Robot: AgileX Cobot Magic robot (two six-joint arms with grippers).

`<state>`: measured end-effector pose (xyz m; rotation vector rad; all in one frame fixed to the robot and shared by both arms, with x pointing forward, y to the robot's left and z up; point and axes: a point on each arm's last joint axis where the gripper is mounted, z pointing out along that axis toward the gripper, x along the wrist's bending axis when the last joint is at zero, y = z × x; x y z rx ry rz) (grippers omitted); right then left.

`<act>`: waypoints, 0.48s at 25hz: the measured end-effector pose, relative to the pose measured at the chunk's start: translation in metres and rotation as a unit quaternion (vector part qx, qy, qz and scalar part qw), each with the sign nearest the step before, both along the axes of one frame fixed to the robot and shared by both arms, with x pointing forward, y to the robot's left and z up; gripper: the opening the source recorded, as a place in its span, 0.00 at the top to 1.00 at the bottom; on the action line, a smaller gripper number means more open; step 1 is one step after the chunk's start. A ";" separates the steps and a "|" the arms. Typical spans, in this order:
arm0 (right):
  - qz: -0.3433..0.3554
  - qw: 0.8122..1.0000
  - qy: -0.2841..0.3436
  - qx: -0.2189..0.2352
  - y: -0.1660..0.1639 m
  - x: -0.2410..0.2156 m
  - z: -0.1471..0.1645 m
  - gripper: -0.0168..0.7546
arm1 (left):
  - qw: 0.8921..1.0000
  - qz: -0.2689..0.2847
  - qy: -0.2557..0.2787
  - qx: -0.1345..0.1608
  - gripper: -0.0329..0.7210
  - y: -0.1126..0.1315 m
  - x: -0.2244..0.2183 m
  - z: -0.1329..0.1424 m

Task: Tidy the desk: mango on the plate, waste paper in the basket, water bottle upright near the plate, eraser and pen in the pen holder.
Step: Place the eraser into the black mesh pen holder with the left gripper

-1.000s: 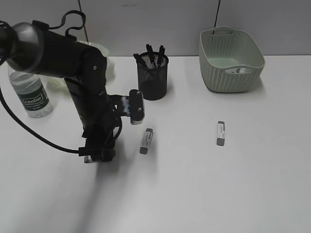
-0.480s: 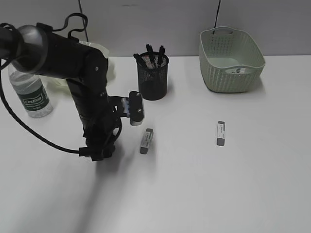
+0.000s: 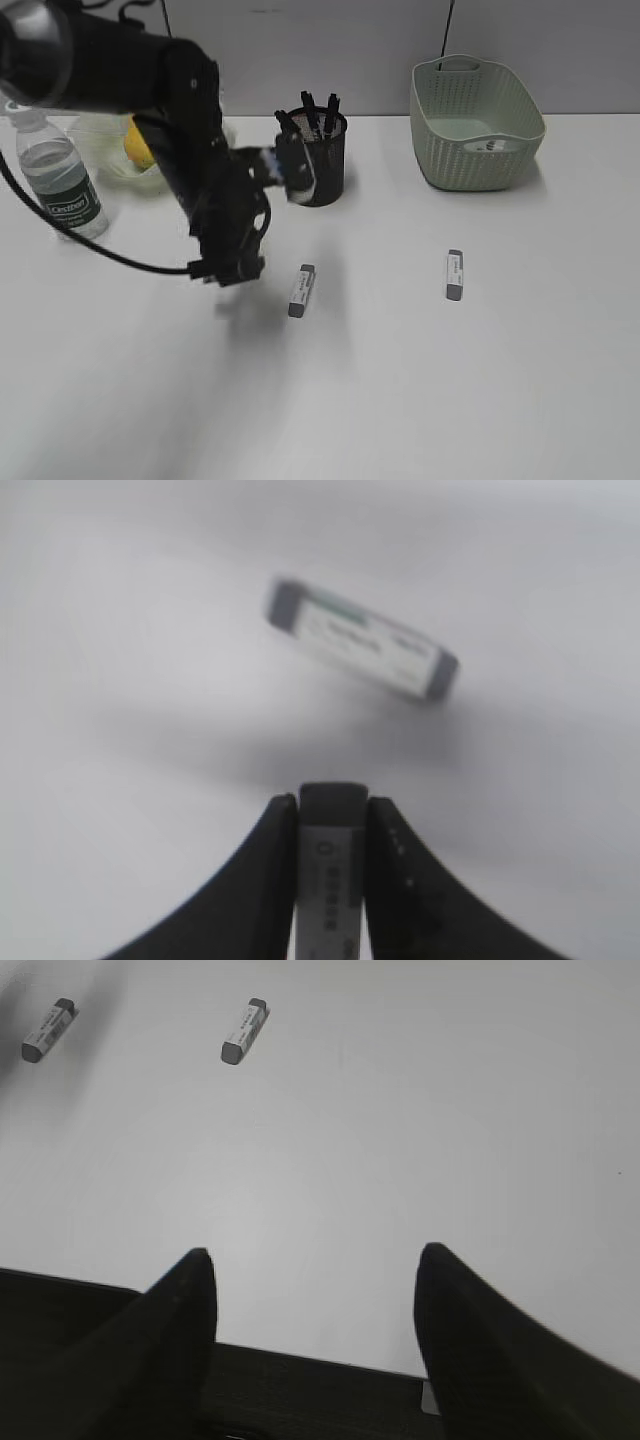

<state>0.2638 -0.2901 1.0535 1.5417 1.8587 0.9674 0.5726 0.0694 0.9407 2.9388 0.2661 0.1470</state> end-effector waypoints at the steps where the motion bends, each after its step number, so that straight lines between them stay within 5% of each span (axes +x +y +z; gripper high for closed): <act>1: 0.000 1.000 0.000 0.000 0.000 0.000 0.000 0.33 | 1.000 0.005 -0.020 -0.022 0.75 -0.004 0.005 0.011; 3: 0.000 1.000 0.000 0.000 0.000 0.000 0.000 0.34 | 0.995 0.023 -0.064 -0.077 0.75 -0.015 0.017 0.035; 6: 0.000 1.000 0.000 0.000 0.000 0.000 0.000 0.34 | 0.974 0.062 -0.139 -0.169 0.75 -0.027 0.038 0.065; 9: 0.000 1.000 0.000 0.000 0.000 0.000 0.000 0.34 | 0.933 0.123 -0.209 -0.266 0.75 -0.031 0.057 0.087; 12: 0.000 1.000 0.000 0.000 0.000 0.000 0.000 0.34 | 0.890 0.184 -0.258 -0.329 0.75 -0.029 0.072 0.097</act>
